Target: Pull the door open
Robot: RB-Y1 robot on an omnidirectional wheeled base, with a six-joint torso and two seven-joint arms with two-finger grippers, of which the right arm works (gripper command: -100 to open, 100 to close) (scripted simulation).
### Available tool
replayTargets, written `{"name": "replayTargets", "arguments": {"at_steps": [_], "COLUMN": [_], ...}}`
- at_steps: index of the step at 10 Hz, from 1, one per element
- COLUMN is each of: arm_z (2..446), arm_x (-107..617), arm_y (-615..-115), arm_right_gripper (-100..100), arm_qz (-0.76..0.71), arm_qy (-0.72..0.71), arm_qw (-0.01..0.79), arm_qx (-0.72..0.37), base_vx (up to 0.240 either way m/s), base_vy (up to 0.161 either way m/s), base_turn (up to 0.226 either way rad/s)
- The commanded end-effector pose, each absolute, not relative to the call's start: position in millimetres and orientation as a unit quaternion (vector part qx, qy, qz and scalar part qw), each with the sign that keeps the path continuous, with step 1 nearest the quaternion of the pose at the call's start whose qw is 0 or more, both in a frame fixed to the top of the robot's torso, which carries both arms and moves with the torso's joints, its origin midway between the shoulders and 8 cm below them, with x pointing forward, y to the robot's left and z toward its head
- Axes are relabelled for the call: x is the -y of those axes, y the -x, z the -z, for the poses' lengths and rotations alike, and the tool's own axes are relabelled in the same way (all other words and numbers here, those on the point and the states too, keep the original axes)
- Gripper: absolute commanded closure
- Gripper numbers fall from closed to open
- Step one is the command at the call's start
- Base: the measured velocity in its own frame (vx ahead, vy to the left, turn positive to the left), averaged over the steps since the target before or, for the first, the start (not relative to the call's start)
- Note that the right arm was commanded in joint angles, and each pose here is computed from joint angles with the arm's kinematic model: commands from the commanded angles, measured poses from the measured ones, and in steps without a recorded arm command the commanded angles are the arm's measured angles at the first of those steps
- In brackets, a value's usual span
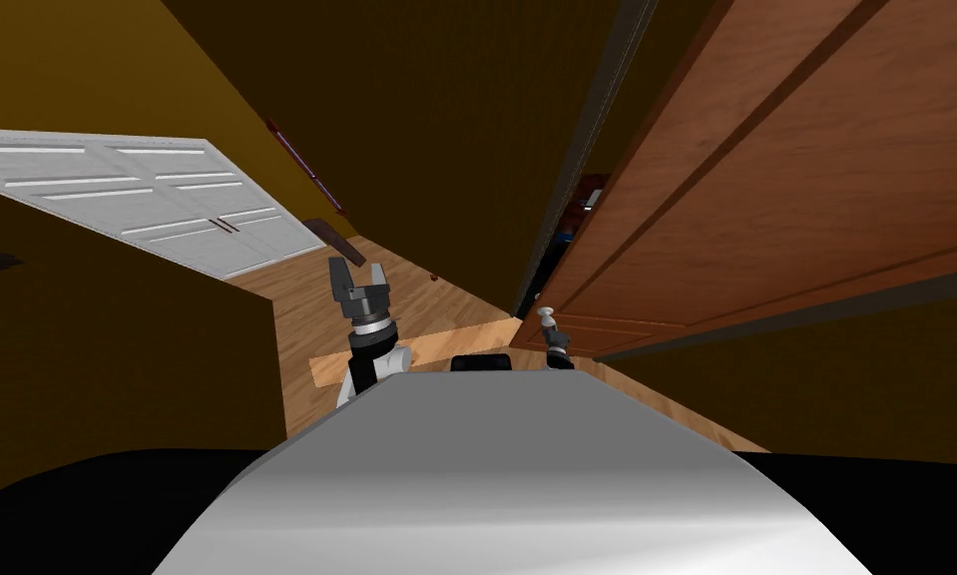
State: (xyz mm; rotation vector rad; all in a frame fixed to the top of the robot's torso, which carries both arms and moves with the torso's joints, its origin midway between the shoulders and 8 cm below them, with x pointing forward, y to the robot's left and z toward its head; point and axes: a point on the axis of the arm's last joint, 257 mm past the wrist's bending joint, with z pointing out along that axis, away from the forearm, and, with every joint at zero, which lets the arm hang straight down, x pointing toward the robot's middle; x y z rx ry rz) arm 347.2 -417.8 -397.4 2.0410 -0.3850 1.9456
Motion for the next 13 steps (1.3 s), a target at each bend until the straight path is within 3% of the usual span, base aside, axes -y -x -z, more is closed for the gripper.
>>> {"name": "replayTargets", "arguments": {"at_steps": [1,11,13], "arm_z": [394.5,392.0,396.7], "arm_x": [394.5,384.7,416.4], "arm_y": [-357.6,-355.5,-347.4], "arm_right_gripper": [-100,-100,-100], "arm_qz": [-0.688,-0.696,-0.683], "arm_qy": [-0.703,-0.697,-0.705], "arm_qw": [0.13,0.121,0.139], "arm_qx": [0.127,0.121,0.131], "base_vx": [-0.091,-0.034,0.01], "base_vy": [-0.034,-0.009,-0.007], "base_turn": [0.076,0.017,-0.057]}}
